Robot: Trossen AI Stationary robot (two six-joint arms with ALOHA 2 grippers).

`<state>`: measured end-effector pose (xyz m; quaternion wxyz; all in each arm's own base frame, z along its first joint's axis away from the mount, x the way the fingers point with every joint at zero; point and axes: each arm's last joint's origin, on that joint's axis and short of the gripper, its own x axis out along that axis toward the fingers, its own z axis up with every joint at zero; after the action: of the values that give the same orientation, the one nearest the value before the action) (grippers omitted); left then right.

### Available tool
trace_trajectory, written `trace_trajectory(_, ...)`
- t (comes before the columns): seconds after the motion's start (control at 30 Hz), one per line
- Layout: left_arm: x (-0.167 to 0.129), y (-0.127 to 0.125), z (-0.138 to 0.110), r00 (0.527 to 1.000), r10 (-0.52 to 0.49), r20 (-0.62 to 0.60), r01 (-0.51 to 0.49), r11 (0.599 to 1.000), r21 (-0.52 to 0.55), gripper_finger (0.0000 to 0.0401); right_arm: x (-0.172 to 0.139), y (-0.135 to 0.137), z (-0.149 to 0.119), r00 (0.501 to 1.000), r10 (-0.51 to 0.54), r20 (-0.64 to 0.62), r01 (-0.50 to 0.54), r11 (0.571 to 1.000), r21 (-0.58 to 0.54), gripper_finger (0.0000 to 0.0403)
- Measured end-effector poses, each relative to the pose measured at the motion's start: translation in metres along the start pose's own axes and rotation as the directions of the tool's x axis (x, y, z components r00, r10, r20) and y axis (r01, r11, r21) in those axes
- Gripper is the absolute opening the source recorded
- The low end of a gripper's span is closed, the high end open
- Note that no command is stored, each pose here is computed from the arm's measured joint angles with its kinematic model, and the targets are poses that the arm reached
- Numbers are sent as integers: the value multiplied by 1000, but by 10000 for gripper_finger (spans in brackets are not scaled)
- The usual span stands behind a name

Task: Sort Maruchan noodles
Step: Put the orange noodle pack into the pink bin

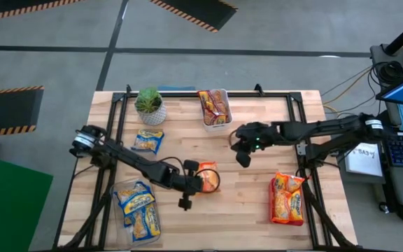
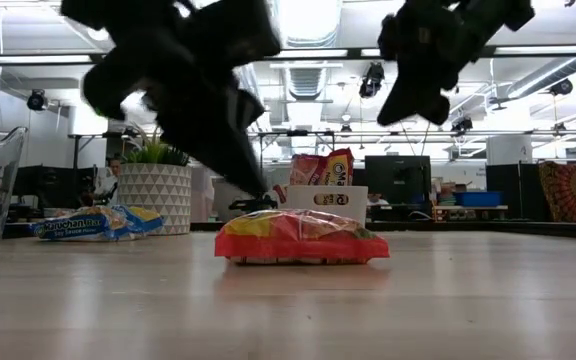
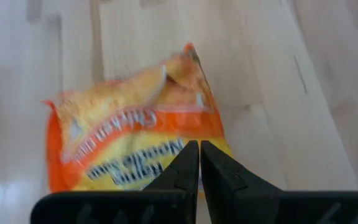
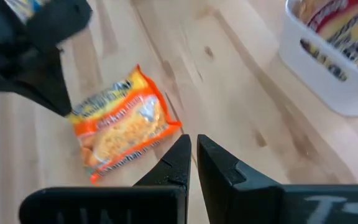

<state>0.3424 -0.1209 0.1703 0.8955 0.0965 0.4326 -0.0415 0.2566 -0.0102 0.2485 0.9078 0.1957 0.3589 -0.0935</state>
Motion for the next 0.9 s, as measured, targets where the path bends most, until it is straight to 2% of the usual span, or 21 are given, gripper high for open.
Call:
trace_trajectory(0.2,-1,-19,-11,997,64,42,-65,998,19,0,27,-3,-7,996,-36,-84,37,999,18,19)
trace_trajectory(0.33,-1,-29,-12,993,60,102,-60,998,-5,0,41,-3,-11,991,-2,-135,10,998,62,42)
trace_trajectory(0.6,-1,-36,-20,993,48,108,-41,997,-69,0,61,-3,-15,984,54,-171,-22,983,183,152)
trace_trajectory(0.8,1,-36,-25,991,49,124,-39,996,-86,0,73,-2,-15,983,78,-164,-45,979,197,238)
trace_trajectory(0.9,5,-34,-32,978,59,198,-38,994,-106,0,80,-2,-15,985,88,-150,-58,979,195,271)
